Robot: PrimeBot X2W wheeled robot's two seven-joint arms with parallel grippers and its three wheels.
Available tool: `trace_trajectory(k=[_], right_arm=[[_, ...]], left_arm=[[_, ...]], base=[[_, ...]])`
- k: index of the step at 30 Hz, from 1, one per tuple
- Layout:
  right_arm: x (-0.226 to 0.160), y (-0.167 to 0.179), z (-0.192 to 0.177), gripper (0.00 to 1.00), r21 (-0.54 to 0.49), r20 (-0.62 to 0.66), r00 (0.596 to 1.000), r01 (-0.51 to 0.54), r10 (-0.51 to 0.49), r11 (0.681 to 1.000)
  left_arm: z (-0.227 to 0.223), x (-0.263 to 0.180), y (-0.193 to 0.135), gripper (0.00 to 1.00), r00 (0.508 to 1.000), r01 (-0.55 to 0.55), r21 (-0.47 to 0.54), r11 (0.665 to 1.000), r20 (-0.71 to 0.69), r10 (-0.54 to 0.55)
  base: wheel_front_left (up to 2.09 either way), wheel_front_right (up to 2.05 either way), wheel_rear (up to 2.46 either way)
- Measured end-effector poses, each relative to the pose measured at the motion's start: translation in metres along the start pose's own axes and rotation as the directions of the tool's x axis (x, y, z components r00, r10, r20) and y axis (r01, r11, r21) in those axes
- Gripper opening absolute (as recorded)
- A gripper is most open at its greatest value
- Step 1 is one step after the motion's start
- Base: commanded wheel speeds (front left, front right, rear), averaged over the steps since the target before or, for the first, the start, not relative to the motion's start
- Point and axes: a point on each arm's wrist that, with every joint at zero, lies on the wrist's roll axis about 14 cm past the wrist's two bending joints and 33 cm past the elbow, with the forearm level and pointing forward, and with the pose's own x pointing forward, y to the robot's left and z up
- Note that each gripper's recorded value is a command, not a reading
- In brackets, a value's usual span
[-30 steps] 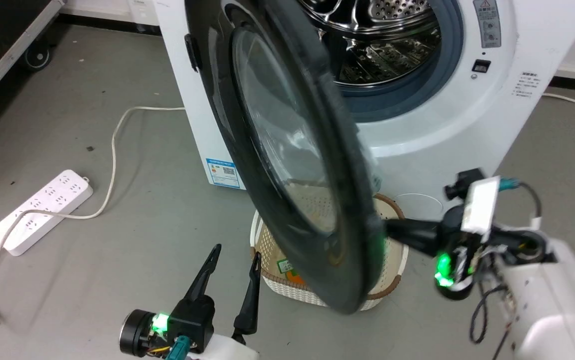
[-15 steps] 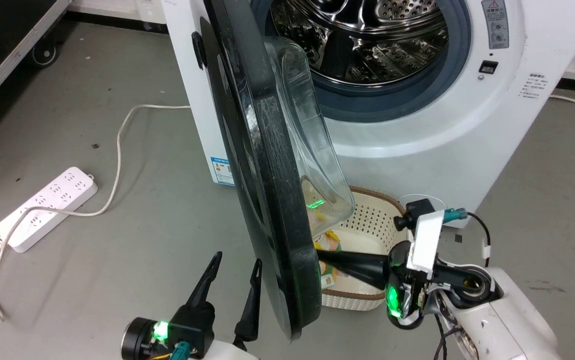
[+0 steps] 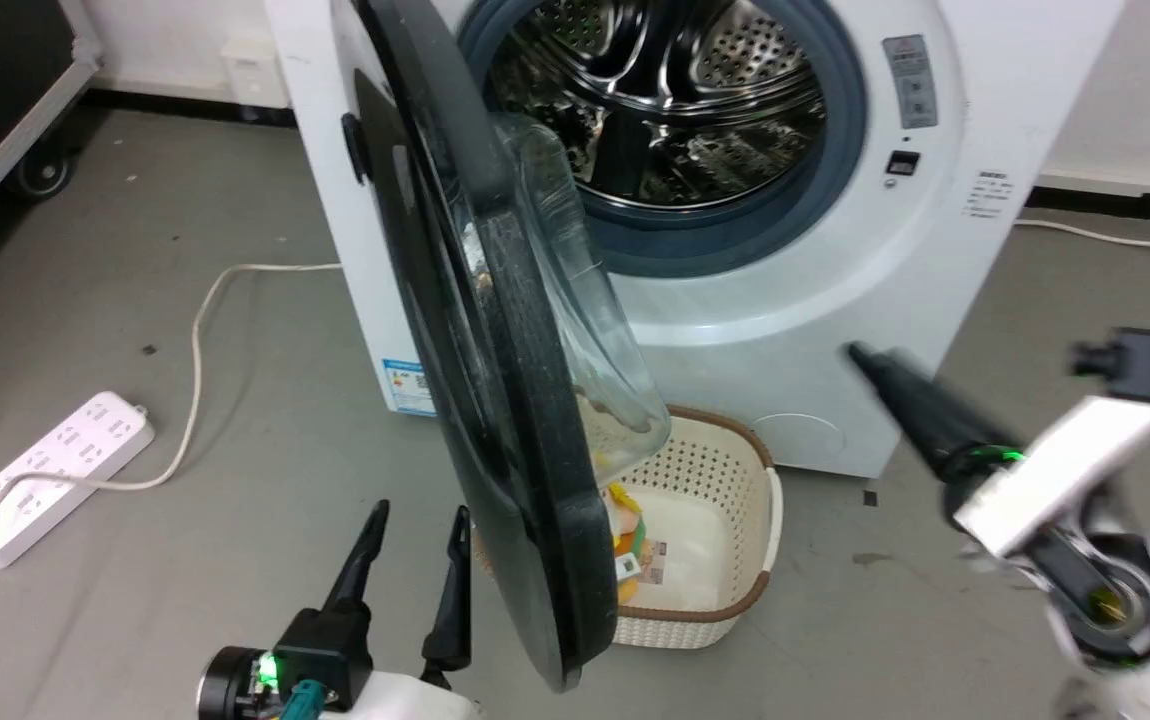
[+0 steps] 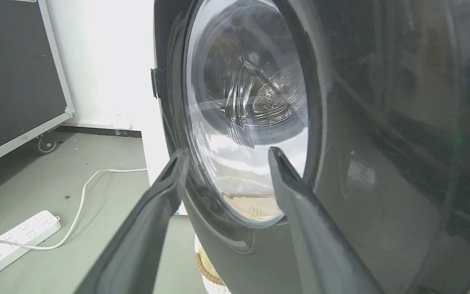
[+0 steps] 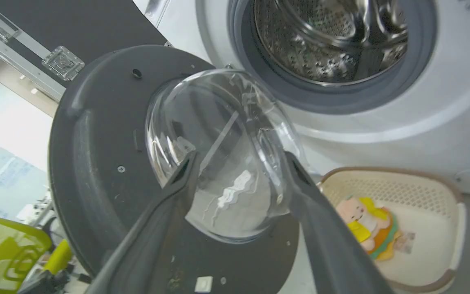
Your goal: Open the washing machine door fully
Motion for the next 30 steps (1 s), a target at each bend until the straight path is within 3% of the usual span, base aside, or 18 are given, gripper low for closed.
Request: trace_trajectory(k=[2,4,9,12,15,20,30], right_arm=[[-0.016,-0.005,0.023,1.0,-0.223,0.102,0.994,0.056,-0.034,0.973],[-0.033,-0.014,0.04,1.0,-0.356,0.216,0.975,0.131,-0.054,0.925],[-0.077,-0.034,0.052,1.0,-0.552,0.385,0.919,0.302,-0.084,0.777],[-0.097,-0.043,0.048,1.0,-0.577,0.452,0.886,0.38,-0.105,0.723],[-0.111,-0.05,0.033,1.0,-0.579,0.479,0.866,0.436,-0.147,0.689],[-0.129,-0.062,0.01,1.0,-0.513,0.513,0.826,0.512,-0.231,0.689],[-0.138,-0.071,-0.01,1.0,-0.531,0.497,0.817,0.552,-0.291,0.643]], left_arm=[[0.002,0.002,-0.001,1.0,1.0,0.006,-0.001,1.0,0.008,-0.006],[0.004,0.004,-0.001,1.0,1.0,0.008,0.003,1.0,0.015,-0.008],[0.006,0.008,-0.003,1.0,1.0,0.016,0.005,1.0,0.023,-0.016],[0.003,0.008,-0.004,1.0,1.0,0.024,0.009,1.0,0.015,-0.024],[0.003,0.01,-0.008,1.0,0.999,0.038,0.007,0.999,0.014,-0.038],[0.0,0.012,-0.013,1.0,0.998,0.06,0.009,0.998,0.007,-0.06],[-0.011,0.006,-0.02,1.0,0.995,0.099,-0.017,0.995,-0.03,-0.1]], base=[[0.0,0.0,0.0],[0.0,0.0,0.0],[0.0,0.0,0.0],[0.0,0.0,0.0],[0.0,0.0,0.0],[0.0,0.0,0.0],[0.0,0.0,0.0]])
